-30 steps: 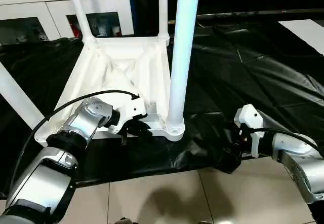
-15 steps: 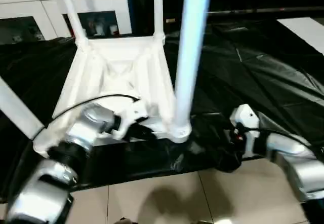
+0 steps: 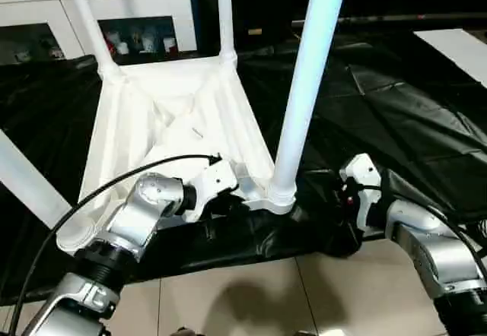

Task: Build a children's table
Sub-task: Rotate leg to tighten

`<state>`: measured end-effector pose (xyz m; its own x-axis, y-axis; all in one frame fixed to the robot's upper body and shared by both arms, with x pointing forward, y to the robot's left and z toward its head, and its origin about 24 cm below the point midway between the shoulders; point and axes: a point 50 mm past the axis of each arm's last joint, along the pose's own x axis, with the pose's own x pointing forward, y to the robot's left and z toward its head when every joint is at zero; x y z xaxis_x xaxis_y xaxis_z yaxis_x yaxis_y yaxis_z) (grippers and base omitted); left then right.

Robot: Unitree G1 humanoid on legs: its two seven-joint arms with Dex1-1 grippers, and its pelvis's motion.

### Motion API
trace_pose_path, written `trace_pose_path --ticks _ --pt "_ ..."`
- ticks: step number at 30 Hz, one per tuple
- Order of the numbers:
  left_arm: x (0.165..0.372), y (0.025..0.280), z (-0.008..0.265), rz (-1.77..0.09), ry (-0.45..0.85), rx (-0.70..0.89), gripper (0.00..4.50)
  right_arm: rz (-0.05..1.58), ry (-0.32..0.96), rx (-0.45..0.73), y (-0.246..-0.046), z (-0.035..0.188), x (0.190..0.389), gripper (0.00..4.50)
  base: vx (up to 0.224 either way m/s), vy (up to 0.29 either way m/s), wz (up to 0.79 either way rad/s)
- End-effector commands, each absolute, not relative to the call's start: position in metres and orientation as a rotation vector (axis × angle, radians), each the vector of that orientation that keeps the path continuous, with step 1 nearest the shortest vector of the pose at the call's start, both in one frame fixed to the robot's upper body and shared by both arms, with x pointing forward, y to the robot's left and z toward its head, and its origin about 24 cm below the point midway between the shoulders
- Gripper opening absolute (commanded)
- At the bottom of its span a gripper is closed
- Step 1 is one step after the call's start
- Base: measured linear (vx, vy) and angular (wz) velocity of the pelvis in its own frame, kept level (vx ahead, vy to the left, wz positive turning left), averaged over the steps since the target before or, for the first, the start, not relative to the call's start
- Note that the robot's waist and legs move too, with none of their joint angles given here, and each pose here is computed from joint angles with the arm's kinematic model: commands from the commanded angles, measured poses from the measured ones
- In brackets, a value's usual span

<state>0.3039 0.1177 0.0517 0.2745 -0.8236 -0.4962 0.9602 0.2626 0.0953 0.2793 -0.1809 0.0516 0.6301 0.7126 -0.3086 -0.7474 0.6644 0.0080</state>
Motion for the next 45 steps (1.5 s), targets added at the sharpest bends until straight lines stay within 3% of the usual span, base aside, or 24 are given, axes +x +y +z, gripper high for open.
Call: trace_pose_path --ticks 1,15,22,24,27,28,37,41,45 --pt "0.306 0.119 0.056 -1.236 0.355 0.422 0.71 0.851 0.294 -0.125 -0.181 0.051 0.278 2.98 0.000 0.000 0.00" --pt "0.315 0.142 0.058 -1.208 0.391 0.444 0.71 0.899 0.313 -0.137 -0.179 0.049 0.273 2.98 0.000 0.000 0.00" --pt "0.313 0.141 0.056 -1.233 0.406 0.432 0.18 0.898 0.298 -0.134 -0.179 0.051 0.274 2.98 0.000 0.000 0.00" --pt "0.313 0.139 0.057 -1.237 0.402 0.410 0.02 0.914 0.282 -0.100 -0.176 0.052 0.275 3.32 0.000 0.000 0.00" --pt "0.313 0.134 0.059 -1.265 0.387 0.387 0.00 0.945 0.255 -0.056 -0.171 0.056 0.277 3.38 0.000 0.000 0.00" --pt "0.313 0.134 0.059 -1.265 0.387 0.387 0.00 0.945 0.255 -0.056 -0.171 0.056 0.277 3.66 0.000 0.000 0.00" --pt "0.308 0.123 0.060 -1.336 0.373 0.380 0.00 0.944 0.200 -0.141 -0.164 0.057 0.285 4.41 0.000 0.000 0.00" --pt "0.308 0.120 0.061 -1.357 0.368 0.384 0.00 0.955 0.217 -0.201 -0.156 0.054 0.293 4.47 0.000 0.000 0.00" --pt "0.310 0.120 0.061 -1.354 0.367 0.393 0.00 1.009 0.236 -0.188 -0.147 0.052 0.297 4.47 0.000 0.000 0.00"
